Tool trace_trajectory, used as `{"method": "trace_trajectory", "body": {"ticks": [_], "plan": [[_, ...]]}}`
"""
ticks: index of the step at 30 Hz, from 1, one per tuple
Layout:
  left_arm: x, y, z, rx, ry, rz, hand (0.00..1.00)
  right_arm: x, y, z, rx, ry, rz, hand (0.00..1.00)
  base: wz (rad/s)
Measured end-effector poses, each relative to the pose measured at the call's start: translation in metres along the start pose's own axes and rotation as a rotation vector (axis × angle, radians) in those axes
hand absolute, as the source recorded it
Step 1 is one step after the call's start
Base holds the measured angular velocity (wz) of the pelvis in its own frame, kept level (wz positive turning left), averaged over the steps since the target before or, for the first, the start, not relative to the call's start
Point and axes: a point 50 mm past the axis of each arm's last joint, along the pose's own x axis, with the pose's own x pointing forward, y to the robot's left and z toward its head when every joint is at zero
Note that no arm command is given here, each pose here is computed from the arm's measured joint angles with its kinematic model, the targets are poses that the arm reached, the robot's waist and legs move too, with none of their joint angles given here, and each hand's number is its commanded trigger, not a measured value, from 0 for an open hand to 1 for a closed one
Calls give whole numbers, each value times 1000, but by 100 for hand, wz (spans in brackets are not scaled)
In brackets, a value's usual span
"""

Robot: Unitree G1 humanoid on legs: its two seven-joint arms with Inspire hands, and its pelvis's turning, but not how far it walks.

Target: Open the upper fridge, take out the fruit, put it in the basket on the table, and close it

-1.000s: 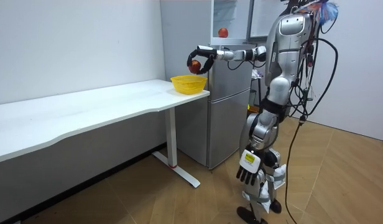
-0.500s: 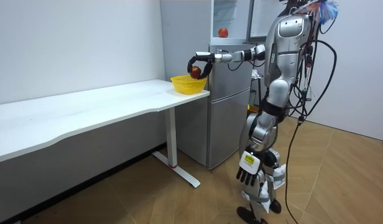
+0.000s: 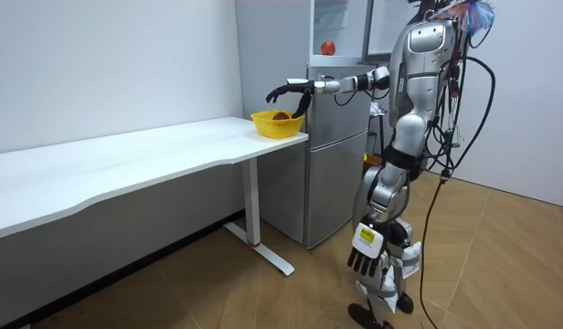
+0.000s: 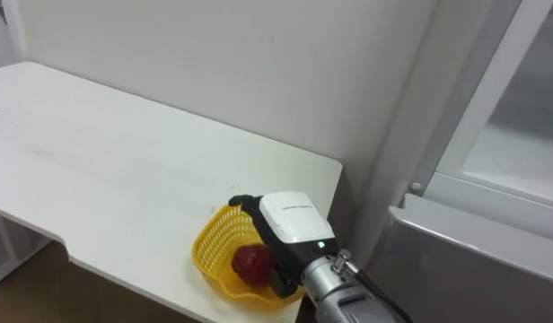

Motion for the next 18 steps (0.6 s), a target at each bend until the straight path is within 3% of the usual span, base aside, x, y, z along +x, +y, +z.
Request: {"method": "trace_trajectory", "body": {"ticks": [18], "plan": [[0,2,3,1,-6,22,0,1,-1,1,0,-2,-2,0,0]]}}
